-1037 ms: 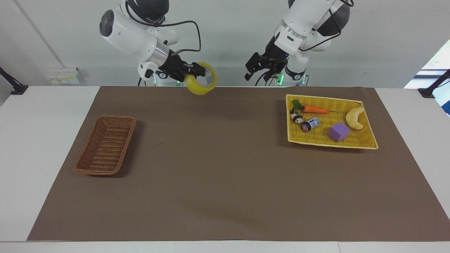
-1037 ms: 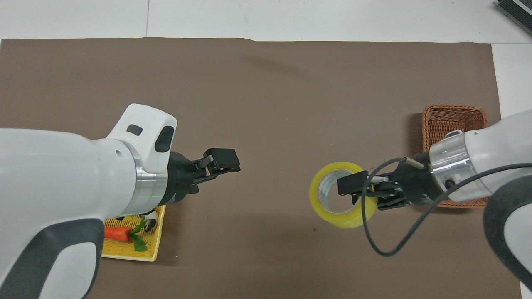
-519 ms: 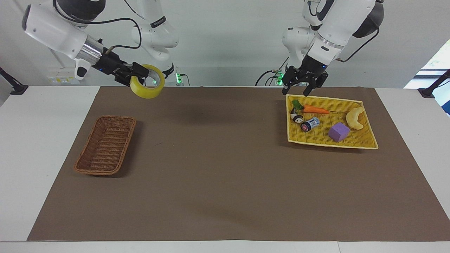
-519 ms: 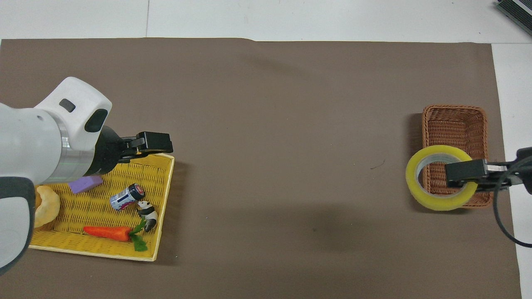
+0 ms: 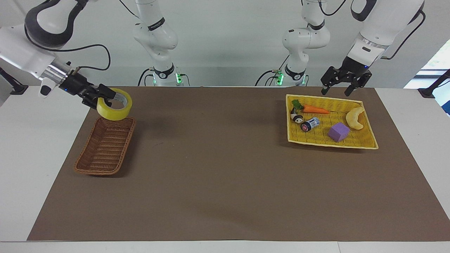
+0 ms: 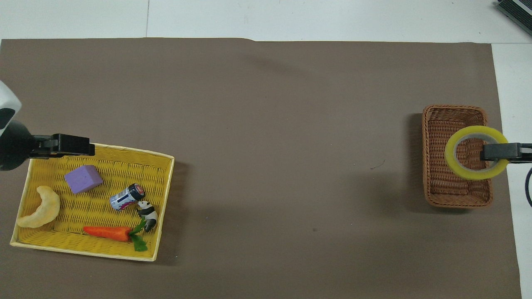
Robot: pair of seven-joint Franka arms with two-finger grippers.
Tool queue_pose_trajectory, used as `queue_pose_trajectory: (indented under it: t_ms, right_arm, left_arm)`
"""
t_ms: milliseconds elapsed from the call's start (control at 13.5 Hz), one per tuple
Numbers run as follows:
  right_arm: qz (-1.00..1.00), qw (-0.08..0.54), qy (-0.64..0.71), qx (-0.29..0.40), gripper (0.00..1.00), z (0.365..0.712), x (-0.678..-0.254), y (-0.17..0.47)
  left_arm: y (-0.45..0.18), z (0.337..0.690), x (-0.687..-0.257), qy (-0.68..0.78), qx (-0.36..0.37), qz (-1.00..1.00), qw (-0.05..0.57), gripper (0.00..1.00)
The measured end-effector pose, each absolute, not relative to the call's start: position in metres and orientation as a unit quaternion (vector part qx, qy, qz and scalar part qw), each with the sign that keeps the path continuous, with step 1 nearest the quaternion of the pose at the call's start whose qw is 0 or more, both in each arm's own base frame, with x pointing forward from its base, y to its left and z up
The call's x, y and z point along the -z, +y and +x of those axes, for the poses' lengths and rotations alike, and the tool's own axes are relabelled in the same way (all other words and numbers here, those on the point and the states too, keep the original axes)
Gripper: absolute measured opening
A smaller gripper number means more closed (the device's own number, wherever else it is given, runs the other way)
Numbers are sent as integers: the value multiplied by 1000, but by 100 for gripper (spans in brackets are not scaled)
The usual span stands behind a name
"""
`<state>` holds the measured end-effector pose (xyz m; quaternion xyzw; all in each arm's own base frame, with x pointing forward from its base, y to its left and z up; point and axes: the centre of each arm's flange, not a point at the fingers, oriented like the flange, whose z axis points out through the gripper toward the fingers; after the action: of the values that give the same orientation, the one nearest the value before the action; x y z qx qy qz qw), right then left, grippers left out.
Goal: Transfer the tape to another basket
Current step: 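Lower the tape into the wicker basket and open the right gripper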
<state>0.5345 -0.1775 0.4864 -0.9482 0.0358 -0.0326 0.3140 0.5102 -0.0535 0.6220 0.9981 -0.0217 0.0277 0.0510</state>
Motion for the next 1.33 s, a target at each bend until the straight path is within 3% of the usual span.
queue_pose_trajectory:
  t_ms: [444,889,1333]
  right_arm:
    - [-962,270,32,42,0,569,-415,-205]
    - [-959,281,8,27,0,562,-352,-240]
    - [-957,288,12,12,0,553,-331,-239]
  left_arm:
    - [-14,529,-633,-36,33,999,3,100]
    - [-2,533,-622,-48,49,998,4,100]
    - [-3,530,-629,-48,42,998,3,100]
